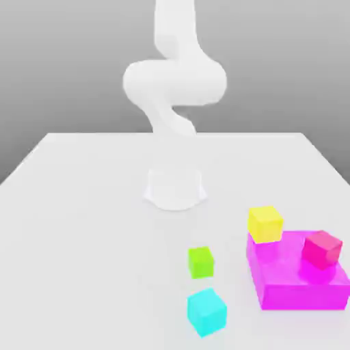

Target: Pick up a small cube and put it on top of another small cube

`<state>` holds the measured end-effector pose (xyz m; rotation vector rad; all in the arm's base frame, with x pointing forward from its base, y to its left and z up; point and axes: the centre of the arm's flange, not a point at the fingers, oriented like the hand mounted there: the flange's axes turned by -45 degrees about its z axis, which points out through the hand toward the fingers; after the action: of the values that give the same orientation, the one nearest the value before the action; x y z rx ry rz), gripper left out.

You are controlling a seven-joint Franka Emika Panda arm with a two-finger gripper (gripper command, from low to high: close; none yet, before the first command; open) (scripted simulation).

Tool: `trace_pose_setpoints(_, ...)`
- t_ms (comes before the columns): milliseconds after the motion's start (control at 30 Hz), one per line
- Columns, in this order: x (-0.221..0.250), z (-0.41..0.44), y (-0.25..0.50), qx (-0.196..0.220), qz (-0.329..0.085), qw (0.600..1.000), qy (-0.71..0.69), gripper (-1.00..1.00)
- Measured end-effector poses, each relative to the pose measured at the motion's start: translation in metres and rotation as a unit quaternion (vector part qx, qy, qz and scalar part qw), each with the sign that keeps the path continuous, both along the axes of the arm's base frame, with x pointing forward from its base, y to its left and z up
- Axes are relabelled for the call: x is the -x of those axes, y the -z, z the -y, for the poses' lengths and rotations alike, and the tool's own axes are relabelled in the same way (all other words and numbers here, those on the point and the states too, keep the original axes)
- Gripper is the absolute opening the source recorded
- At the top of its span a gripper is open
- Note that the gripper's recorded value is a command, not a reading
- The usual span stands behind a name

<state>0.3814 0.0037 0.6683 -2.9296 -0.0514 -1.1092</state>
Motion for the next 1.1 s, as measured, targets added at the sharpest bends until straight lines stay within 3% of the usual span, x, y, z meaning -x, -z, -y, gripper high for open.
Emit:
trace_pose_setpoints(200,-0.064,-0.015,0.115,0.020,-0.091,0.994,-0.054,0.00)
trace_pose_setpoints(400,-0.093,-0.032,0.237,0.041,-0.178,0.977,-0.107,0.00)
trace_pose_setpoints(767,-0.061,-0.053,0.454,0.086,-0.330,0.918,-0.202,0.00)
trace_pose_setpoints(967,-0.055,-0.053,0.529,0.090,-0.342,0.912,-0.209,0.00)
trace_pose_setpoints(1000,-0.054,-0.053,0.535,0.090,-0.343,0.912,-0.209,-1.00)
trace_pose_setpoints(1100,-0.054,-0.053,0.535,0.090,-0.343,0.911,-0.209,-1.00)
